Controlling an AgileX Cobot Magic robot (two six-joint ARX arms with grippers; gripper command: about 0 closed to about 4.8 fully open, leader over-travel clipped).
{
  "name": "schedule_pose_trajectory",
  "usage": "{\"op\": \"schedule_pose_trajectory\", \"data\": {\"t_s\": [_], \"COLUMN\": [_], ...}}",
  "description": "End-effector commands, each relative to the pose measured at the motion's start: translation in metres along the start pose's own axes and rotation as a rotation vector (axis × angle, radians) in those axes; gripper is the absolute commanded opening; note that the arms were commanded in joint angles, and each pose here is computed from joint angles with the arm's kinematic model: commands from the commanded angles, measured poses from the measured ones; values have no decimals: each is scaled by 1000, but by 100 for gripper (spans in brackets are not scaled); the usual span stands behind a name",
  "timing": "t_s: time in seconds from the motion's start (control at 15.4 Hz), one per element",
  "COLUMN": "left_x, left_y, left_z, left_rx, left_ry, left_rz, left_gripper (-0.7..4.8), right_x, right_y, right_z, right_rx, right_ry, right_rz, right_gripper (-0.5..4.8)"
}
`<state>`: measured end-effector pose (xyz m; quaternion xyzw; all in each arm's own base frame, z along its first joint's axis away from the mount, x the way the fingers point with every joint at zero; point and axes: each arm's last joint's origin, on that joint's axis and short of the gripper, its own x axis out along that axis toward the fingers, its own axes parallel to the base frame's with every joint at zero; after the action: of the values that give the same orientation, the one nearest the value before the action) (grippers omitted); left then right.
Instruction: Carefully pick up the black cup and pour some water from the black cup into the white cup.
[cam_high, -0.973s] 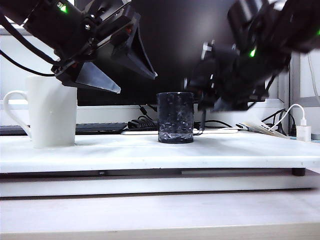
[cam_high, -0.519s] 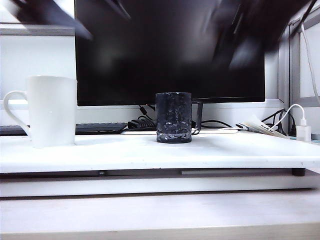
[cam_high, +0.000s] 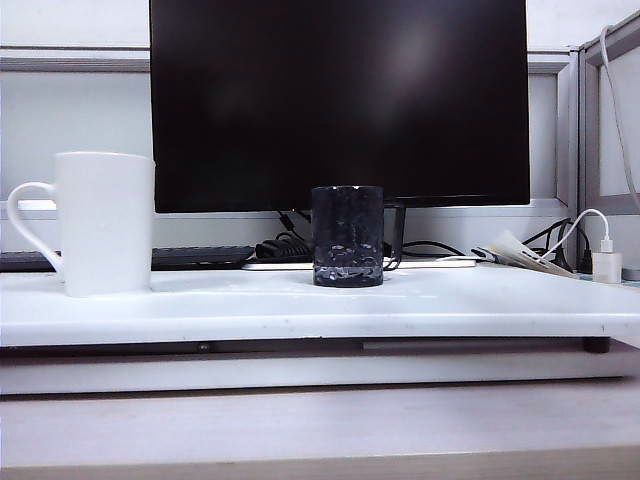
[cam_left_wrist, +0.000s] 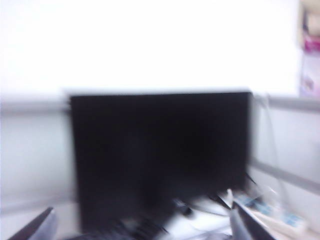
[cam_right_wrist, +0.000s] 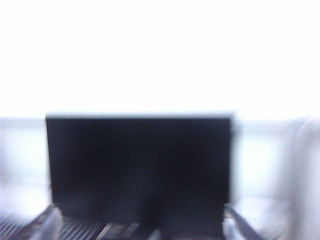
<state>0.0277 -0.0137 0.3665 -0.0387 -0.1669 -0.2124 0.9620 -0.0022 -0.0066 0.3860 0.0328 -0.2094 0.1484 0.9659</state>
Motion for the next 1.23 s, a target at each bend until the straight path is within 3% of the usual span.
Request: {"op": "schedule_pose_trajectory", "data": {"t_s": [0.06,0.19,0.32,0.52,0.65,0.84,1.23], "left_x": [-42,-50,-44,-19,-7,-6,-11], "left_y": [9,10,6,-4,-10,-13,-14], "left_z": [-6,-24,-46,-95,-129,-172,-213], "left_rx": [30,-10,-19,-58,-128,-153,-161], "left_ry": [33,228,320,328,301,398,519], "left_rz": [33,57,31,-47,-92,-85,-68], "left_gripper": [479,479,479,479,479,479,479], "right_x": [-46,-38,-22,8,16,11,0], "right_y": [-11,-5,3,15,20,23,24], "right_z": [-7,-20,-48,-113,-157,-206,-247], "right_rx": [-49,-23,56,140,144,135,139], "right_ry": [148,298,343,287,233,334,501], "right_rz": [-116,25,115,174,173,173,164], "right_gripper": [422,421,421,421,421,420,418]}}
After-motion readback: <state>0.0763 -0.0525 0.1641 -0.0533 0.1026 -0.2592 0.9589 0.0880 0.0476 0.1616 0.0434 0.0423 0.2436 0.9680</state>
